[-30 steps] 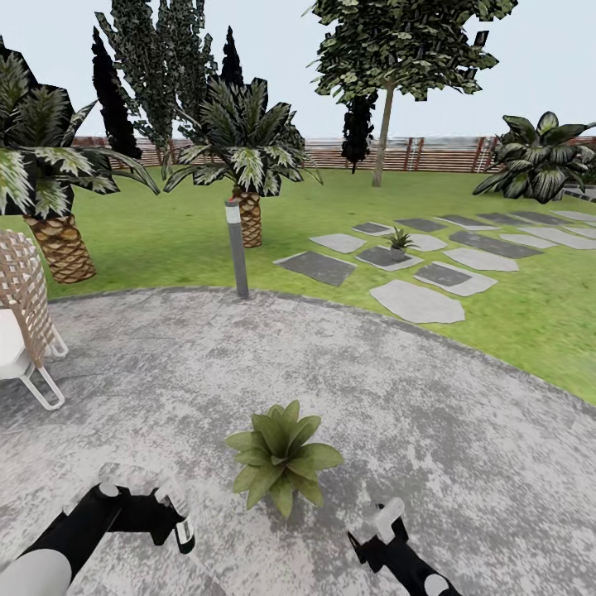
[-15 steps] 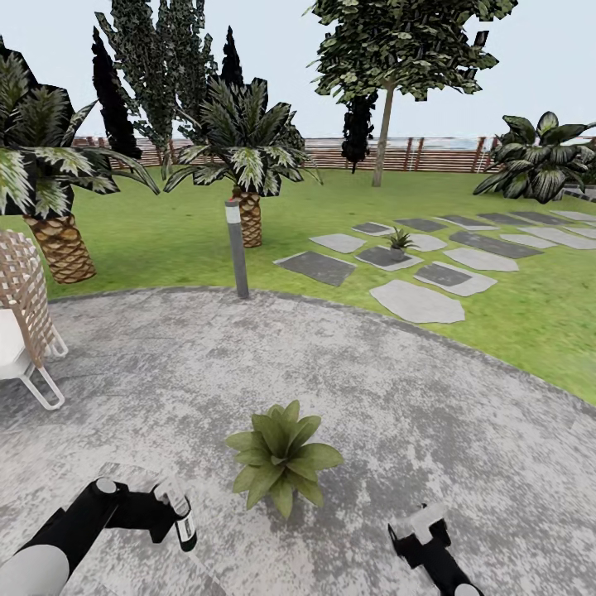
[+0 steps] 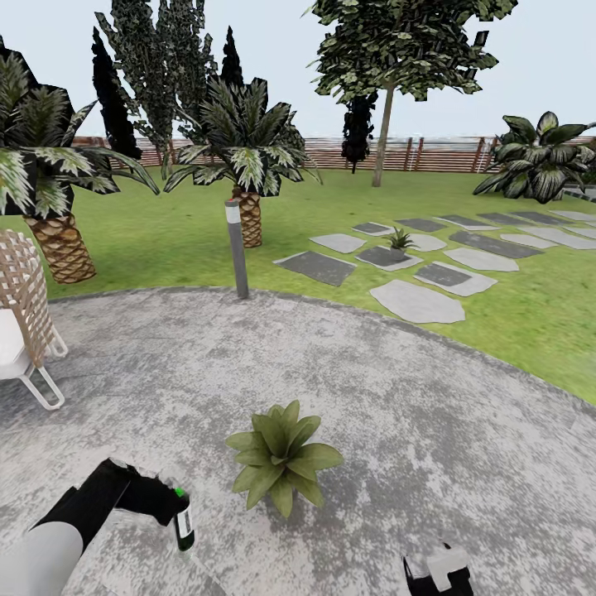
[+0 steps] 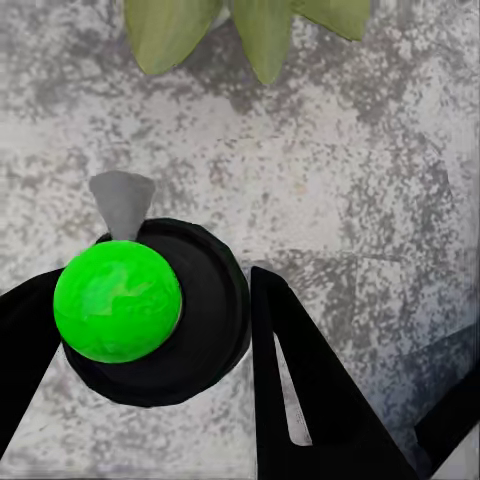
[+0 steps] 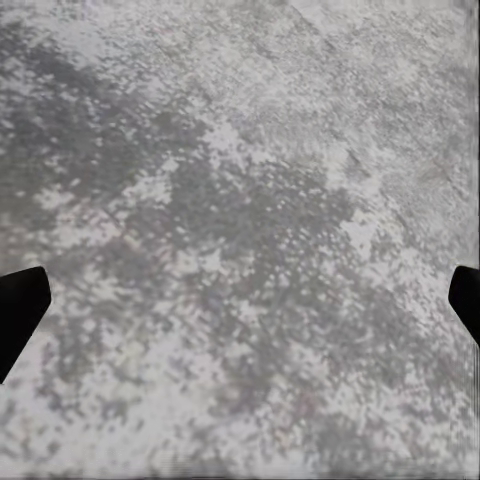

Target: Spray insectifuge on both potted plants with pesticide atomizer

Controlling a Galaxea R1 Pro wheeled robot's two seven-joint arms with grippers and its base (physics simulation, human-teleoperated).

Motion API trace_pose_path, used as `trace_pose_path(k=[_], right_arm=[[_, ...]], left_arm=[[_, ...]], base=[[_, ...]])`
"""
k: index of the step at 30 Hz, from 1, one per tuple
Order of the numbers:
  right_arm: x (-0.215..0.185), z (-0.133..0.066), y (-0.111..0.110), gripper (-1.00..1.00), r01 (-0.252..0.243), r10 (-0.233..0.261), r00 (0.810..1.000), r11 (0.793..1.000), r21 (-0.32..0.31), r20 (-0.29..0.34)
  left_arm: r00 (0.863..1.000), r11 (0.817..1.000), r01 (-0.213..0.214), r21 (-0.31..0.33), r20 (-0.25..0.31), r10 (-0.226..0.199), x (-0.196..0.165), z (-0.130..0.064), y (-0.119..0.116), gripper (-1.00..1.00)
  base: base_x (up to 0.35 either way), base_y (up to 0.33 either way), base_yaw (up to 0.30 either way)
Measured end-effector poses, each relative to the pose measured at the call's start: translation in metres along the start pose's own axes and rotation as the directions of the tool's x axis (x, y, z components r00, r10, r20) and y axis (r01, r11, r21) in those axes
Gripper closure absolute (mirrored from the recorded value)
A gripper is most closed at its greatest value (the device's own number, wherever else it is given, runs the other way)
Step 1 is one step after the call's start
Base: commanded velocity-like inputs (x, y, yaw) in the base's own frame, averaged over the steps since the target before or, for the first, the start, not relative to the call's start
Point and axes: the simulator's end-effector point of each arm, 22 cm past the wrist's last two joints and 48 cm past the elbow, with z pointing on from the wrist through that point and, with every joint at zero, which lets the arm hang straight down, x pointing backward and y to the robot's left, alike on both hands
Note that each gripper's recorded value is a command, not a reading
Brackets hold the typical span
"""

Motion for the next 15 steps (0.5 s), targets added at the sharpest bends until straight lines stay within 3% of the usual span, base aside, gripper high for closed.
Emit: trace_pose_path(k=[1,2,15], right_arm=[[0.001,-0.001,-0.003,-1.00,-0.010,0.010,1.000,1.000,0.010,-0.001],[0.000,-0.001,-0.007,-1.00,-0.058,0.058,0.998,0.997,0.044,0.002],[0.002,-0.002,-0.005,-1.00,-0.061,0.061,0.998,0.997,0.041,-0.002]], left_arm=[[1.000,1.000,0.005,-0.001,-0.001,-0.005,-0.003,-0.001,0.001,1.00],[0.977,0.998,0.054,-0.018,-0.204,-0.056,0.030,0.002,-0.007,1.00],[0.971,0.998,0.064,-0.019,-0.229,-0.067,0.043,0.003,-0.008,1.00]], base=[[0.000,0.000,0.000],[0.000,0.000,0.000],[0.000,0.000,0.000]])
